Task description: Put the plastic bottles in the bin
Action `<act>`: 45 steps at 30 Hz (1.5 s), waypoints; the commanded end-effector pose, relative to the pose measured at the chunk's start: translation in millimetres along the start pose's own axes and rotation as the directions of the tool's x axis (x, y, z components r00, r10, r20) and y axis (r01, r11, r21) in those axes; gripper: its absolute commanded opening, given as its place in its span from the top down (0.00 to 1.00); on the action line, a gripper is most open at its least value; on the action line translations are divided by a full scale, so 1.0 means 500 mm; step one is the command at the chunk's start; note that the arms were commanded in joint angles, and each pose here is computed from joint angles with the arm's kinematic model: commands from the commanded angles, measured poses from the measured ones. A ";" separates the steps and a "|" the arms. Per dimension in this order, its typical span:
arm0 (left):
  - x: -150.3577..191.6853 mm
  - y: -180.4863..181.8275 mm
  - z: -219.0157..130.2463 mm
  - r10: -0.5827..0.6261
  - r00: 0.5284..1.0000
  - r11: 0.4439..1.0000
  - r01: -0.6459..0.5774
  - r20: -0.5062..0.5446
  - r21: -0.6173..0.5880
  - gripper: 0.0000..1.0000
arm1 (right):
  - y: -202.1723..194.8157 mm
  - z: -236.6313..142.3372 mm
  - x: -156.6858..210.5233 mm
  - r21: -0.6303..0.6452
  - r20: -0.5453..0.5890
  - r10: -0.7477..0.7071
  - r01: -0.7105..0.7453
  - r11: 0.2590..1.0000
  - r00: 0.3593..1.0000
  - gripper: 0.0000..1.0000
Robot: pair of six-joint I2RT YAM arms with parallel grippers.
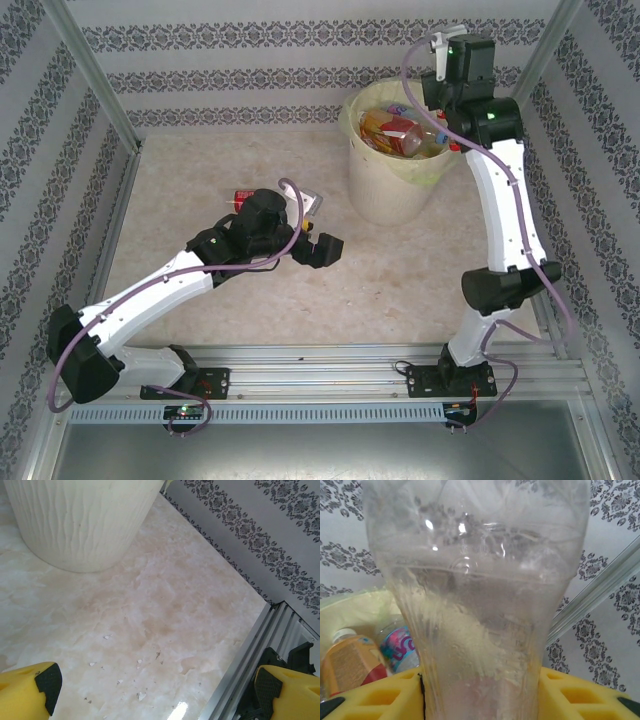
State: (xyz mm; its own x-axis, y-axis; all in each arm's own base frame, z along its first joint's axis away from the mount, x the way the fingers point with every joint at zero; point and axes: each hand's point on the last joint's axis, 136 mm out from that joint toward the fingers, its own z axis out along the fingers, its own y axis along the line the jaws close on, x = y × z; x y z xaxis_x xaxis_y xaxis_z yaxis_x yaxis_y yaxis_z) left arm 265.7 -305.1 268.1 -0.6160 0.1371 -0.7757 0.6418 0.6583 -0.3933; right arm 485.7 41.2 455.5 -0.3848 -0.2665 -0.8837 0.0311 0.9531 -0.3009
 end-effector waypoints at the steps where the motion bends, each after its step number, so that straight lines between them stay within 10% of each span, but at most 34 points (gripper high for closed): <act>1: -0.013 -0.001 -0.003 0.013 1.000 1.000 -0.013 0.003 -0.012 0.00 | -0.013 0.018 -0.032 0.054 0.042 -0.061 0.058 0.997 0.997 0.48; 27: -0.009 0.066 -0.047 0.005 1.000 0.992 -0.004 0.008 -0.125 0.00 | 0.130 0.169 0.056 -0.105 -0.088 -0.233 0.223 0.969 0.968 0.25; 45: -0.003 0.250 -0.101 0.126 0.985 0.937 -0.156 -0.115 -0.312 0.00 | 0.176 0.014 0.026 -0.310 -0.075 -0.025 0.000 0.951 0.997 0.13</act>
State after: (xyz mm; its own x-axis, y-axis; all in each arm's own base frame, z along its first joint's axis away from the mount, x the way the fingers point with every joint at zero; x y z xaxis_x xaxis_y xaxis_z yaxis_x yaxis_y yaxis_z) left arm 319.8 -196.1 246.2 -0.6187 0.1887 -0.7626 0.4987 0.8444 -0.1957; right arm 524.3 103.2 382.2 -0.4891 -0.3551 -0.7967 -0.2256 0.9338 -0.2778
